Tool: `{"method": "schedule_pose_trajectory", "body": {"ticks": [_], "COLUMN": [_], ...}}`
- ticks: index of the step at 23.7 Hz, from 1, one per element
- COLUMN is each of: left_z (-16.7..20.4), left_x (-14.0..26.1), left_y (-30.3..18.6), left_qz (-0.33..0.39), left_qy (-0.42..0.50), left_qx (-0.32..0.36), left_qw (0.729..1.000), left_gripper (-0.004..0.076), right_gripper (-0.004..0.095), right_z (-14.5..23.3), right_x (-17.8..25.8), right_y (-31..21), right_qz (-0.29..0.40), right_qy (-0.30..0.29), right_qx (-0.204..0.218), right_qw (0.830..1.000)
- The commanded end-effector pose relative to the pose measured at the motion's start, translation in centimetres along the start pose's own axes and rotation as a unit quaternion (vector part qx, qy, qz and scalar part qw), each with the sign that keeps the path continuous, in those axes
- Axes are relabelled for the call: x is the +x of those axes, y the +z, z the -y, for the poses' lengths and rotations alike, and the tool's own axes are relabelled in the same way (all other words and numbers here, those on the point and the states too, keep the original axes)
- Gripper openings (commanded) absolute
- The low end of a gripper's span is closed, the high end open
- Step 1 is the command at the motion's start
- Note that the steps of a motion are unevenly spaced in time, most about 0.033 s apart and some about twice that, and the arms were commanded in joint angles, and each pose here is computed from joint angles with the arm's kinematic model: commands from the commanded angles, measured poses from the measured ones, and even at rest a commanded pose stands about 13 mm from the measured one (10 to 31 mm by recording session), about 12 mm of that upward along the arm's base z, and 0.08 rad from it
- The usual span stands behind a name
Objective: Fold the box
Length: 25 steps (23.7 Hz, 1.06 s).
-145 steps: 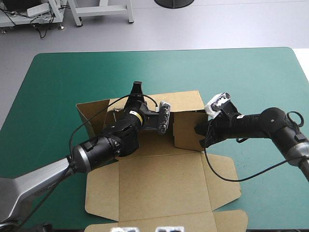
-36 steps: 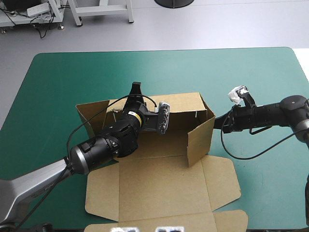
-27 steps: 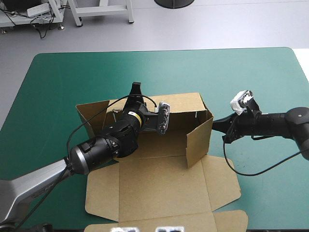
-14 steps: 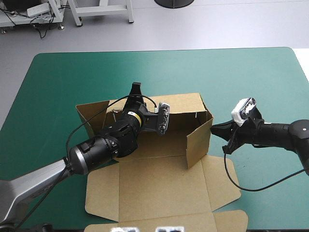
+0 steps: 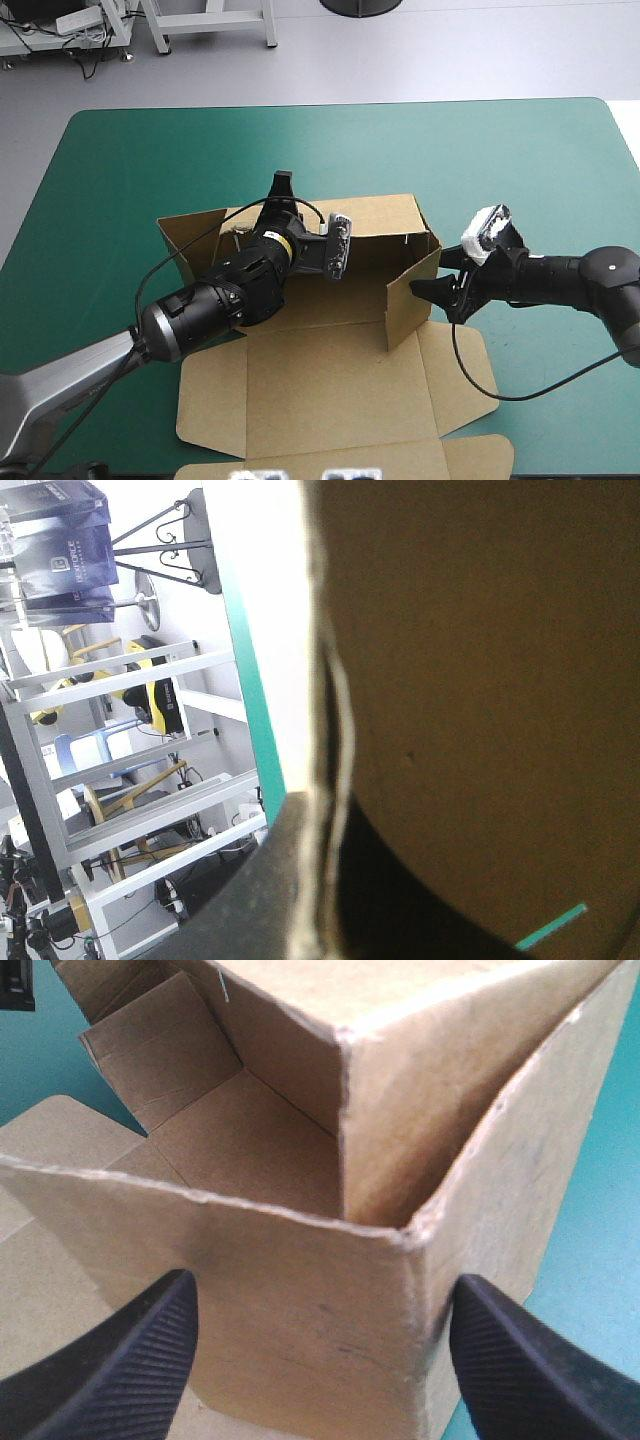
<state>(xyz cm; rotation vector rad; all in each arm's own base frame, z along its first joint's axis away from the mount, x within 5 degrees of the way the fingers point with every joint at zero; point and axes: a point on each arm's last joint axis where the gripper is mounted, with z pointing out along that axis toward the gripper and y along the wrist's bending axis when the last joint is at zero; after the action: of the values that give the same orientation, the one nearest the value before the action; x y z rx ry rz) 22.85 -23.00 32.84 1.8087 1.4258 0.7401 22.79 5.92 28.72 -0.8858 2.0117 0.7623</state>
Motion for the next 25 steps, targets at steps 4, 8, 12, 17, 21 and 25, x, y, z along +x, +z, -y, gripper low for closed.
{"method": "schedule_pose_trajectory", "body": {"ticks": [4,8,12,17,21,25], "left_z": [0.3,0.4,0.6,0.7,0.7,0.7], "left_x": [-0.8,-0.8,-0.8,-0.7,-0.7,-0.7], "left_y": [-1.1,-1.1,-1.1,-1.1,-1.1,-1.1], "left_qz": [0.027,0.027,0.027,0.021,0.019,0.019], "left_qy": [-0.019,-0.025,-0.028,-0.027,-0.027,-0.027], "left_qx": [0.019,0.027,0.039,0.041,0.041,0.041], "left_qw": [0.999,0.999,0.999,0.999,0.999,0.999], "left_gripper": [-0.0010,-0.0010,-0.0010,-0.0010,-0.0010,-0.0010], "right_gripper": [0.0666,0.0662,0.0626,0.0495,0.0354,0.0091], "right_z": [-1.5,-1.8,-1.6,-1.6,-2.1,-2.7], "right_x": [-2.1,-2.6,-2.9,-2.9,-2.8,-2.7], "right_y": [1.2,2.1,2.3,2.3,2.3,2.4], "right_qz": [0.039,0.048,0.061,0.063,0.055,0.047], "right_qy": [-0.005,0.020,0.061,0.088,0.092,0.084], "right_qx": [0.022,0.056,0.079,0.074,0.047,0.016], "right_qw": [0.999,0.997,0.993,0.991,0.993,0.995]}}
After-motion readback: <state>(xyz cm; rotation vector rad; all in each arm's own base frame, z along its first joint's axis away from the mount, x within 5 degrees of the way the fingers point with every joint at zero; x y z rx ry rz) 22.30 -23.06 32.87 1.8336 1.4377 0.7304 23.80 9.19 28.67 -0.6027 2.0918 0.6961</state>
